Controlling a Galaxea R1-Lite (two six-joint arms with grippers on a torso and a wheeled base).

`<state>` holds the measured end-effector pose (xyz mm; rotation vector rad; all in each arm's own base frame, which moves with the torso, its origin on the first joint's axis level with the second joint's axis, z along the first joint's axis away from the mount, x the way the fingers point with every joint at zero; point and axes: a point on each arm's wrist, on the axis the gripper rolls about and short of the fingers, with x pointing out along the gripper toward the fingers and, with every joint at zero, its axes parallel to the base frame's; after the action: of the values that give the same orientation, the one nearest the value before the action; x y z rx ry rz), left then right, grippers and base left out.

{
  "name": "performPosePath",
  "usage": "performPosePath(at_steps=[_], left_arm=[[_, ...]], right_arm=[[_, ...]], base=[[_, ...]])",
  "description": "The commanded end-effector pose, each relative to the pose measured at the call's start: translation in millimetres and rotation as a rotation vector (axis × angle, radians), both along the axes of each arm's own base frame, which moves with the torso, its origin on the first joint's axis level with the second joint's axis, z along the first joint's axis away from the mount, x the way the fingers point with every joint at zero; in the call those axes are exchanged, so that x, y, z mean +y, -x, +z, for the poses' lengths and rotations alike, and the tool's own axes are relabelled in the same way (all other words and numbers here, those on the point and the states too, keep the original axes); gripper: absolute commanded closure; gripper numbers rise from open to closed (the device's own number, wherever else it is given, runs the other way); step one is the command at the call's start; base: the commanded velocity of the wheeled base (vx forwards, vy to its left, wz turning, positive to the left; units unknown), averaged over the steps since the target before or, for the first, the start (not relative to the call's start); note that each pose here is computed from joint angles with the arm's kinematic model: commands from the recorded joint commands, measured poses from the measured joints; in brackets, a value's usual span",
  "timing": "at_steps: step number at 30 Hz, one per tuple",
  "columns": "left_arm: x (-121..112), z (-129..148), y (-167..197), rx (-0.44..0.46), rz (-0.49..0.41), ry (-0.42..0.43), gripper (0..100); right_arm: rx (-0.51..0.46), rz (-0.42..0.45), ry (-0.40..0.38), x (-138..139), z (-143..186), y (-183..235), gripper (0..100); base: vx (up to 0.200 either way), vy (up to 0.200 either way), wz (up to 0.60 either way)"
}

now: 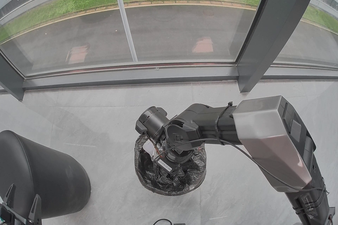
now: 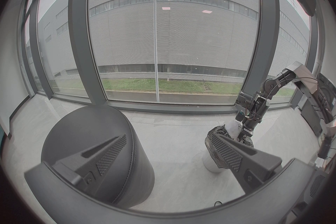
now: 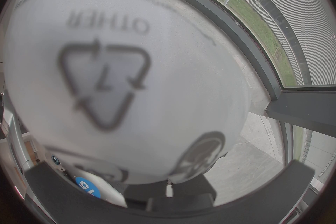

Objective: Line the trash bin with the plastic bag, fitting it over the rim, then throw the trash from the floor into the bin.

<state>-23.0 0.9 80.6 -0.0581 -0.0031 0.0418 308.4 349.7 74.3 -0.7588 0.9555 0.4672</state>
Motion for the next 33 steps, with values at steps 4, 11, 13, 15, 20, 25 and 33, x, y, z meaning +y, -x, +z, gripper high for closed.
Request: performPosePath(at_steps=[4, 11, 13, 15, 20, 25, 33], left_arm=[[0.0, -2.6, 0.5, -0.007, 0.001, -0.004, 0], [0.0, -2.6, 0.5, -0.007, 0.001, -0.003, 0], [0.0, -2.6, 0.5, -0.007, 0.001, -0.004, 0], [0.0, -2.6, 0.5, -0.007, 0.001, -0.004, 0], [0.0, -2.6, 0.5, -0.007, 0.001, -0.004, 0], [0.0, -2.6, 0.5, -0.007, 0.001, -0.004, 0], [0.0, -2.6, 0.5, -0.007, 0.001, -0.004, 0]], right_arm=[[0.010, -0.008, 0.014, 0.9, -15.7, -4.9, 100], [-0.018, 0.007, -0.001, 2.7, -28.7, -16.2, 100], [-0.013, 0.004, 0.004, 2.0, -32.4, -17.5, 100], [-0.013, 0.003, 0.005, 1.1, -33.1, -18.7, 100], [-0.014, -0.009, 0.002, -1.3, -33.0, -21.5, 0], [-0.025, -0.012, -0.010, -0.3, -32.4, -22.4, 0], [-0.060, 0.006, -0.047, 8.0, -28.7, -19.9, 0]], base=[[0.000, 0.000, 0.00], [0.000, 0.000, 0.00], [0.000, 0.000, 0.00], [0.000, 0.000, 0.00], [0.000, 0.000, 0.00], [0.000, 0.000, 0.00], [0.000, 0.000, 0.00]])
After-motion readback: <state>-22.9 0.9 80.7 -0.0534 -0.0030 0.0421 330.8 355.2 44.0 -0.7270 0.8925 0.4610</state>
